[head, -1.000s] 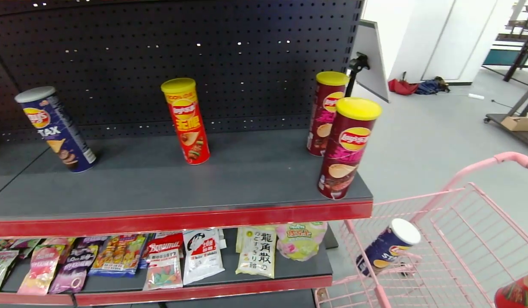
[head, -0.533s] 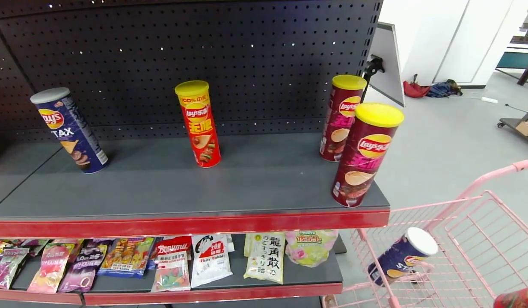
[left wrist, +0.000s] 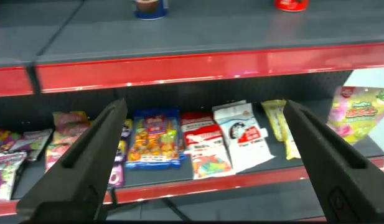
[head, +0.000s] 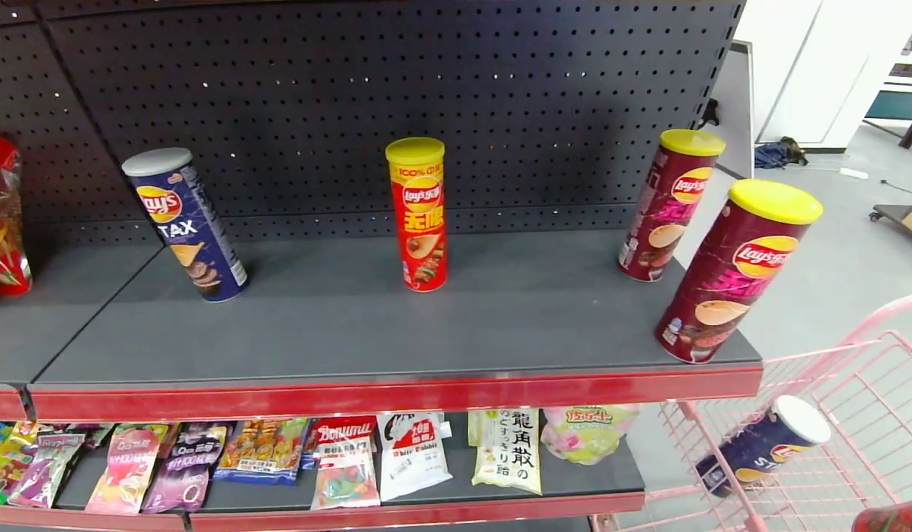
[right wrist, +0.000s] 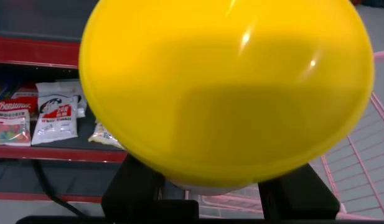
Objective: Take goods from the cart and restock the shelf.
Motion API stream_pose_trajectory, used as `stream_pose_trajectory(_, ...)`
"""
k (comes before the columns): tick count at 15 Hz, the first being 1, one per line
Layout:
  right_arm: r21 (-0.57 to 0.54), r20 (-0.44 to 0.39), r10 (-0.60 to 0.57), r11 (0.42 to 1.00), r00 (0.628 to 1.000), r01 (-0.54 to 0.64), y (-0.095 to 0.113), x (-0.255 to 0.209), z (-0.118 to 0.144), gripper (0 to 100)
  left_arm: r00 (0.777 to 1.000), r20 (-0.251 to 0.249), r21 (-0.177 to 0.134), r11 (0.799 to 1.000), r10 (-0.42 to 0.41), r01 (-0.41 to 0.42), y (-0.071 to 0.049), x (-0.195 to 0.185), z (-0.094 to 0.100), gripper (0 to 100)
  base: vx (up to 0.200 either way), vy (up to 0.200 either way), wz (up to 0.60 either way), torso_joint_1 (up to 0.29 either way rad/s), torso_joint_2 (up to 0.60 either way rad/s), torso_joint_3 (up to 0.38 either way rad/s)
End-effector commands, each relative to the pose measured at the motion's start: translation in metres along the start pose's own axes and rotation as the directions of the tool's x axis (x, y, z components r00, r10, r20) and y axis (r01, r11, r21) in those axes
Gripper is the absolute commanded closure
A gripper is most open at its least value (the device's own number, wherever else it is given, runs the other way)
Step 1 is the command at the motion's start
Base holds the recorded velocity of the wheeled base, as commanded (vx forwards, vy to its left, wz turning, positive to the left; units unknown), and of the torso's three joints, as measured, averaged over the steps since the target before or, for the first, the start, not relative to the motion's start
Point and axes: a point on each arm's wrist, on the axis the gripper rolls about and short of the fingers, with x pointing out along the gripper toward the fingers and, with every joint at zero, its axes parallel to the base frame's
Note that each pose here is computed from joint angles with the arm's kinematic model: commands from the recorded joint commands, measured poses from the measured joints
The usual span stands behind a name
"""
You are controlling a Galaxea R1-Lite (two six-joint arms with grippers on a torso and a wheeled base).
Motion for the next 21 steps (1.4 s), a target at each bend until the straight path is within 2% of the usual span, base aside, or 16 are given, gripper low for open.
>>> stream_pose_trajectory(1, -0.002, 0.001, 0.004, 1.0, 1.0, -0.004, 0.0, 0.0, -0.002, 100, 1.0, -0.001, 0.0, 1.0, 0.002, -0.002, 0.0, 0.0, 0.0, 0, 0.0, 0.2, 0.0, 0.002, 0.0, -0.002)
stream_pose_trajectory(8, -0.001, 0.023, 0.04, 0.999, 0.999, -0.04, 0.002, -0.003, -0.009, 100, 1.0, -0.001, 0.001, 1.0, 0.002, -0.002, 0.0, 0.0, 0.0, 0, 0.0, 0.0, 0.0, 0.0, 0.0, 0.0)
stream_pose_trajectory(13, 0.004, 0.022, 0.046, 0.999, 0.999, -0.047, 0.002, -0.004, -0.013, 100, 1.0, -0.001, 0.001, 1.0, 0.003, -0.003, 0.0, 0.0, 0.0, 0, 0.2, 0.0, 0.0, 0.0, 0.0, 0.0)
stream_pose_trajectory(14, 0.004, 0.027, 0.078, 0.997, 0.997, -0.078, 0.003, -0.004, -0.016, 100, 1.0, -0.001, 0.0, 1.0, 0.002, -0.002, 0.0, 0.0, 0.0, 0, 0.0, 0.0, 0.0, 0.0, 0.0, 0.0)
stream_pose_trajectory(19, 0.002, 0.018, 0.089, 0.996, 0.996, -0.089, 0.004, -0.003, -0.021, 100, 1.0, -0.001, -0.002, 1.0, 0.002, -0.002, 0.0, 0.0, 0.0, 0, 0.0, 0.0, 0.0, 0.0, 0.0, 0.0)
stream_pose_trajectory(21, 0.0, 0.041, 0.135, 0.991, 0.99, -0.135, 0.006, -0.006, -0.03, 100, 1.0, -0.003, -0.002, 1.0, 0.003, -0.003, 0.0, 0.0, 0.0, 0, 0.0, 0.0, 0.0, 0.0, 0.0, 0.0)
